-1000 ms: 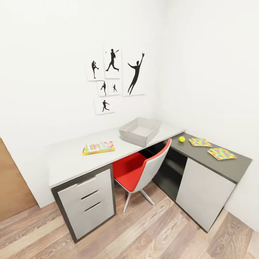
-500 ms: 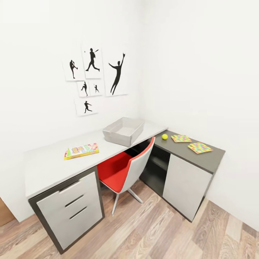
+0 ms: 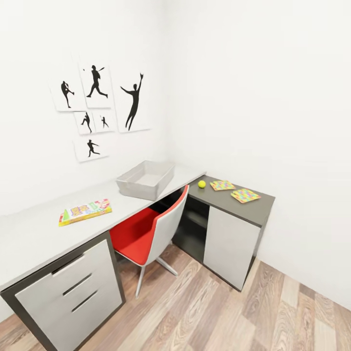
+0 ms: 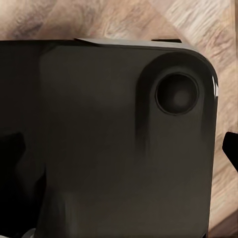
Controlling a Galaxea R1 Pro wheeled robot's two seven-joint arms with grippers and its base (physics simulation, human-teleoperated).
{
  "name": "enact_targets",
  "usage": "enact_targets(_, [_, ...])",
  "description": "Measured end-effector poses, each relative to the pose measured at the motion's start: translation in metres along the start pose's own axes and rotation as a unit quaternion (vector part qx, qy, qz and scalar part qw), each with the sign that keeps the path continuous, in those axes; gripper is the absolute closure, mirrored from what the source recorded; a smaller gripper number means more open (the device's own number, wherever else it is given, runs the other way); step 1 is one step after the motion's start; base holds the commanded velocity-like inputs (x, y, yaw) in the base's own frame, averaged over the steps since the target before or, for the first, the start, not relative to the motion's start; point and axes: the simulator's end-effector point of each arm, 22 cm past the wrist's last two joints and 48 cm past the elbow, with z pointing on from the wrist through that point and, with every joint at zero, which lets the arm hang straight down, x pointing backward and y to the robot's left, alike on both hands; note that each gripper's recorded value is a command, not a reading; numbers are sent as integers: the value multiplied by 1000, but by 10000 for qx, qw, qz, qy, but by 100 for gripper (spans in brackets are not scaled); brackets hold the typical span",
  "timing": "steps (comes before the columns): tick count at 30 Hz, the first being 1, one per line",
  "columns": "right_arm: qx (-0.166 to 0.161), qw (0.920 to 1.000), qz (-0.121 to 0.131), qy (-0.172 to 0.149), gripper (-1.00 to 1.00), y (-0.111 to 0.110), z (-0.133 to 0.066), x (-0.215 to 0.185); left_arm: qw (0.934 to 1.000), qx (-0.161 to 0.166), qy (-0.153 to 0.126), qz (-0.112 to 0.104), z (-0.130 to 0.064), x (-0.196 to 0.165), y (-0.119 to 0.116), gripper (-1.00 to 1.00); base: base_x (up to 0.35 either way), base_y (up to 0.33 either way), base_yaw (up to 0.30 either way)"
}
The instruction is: Put all the toys in the child's room - the three board games (two on the bed and one on the table), the two jigsaw puzzles on the table, and the tennis ball on the table - inside the toy box on the table in the child's room.
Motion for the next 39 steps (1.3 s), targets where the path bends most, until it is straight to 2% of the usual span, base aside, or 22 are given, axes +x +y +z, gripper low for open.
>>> enact_targets(39, [-11,10000,-4,-91,-100,2,1,-7,9999,-1,-102,1,0,-8,0,-100,0,0,-279])
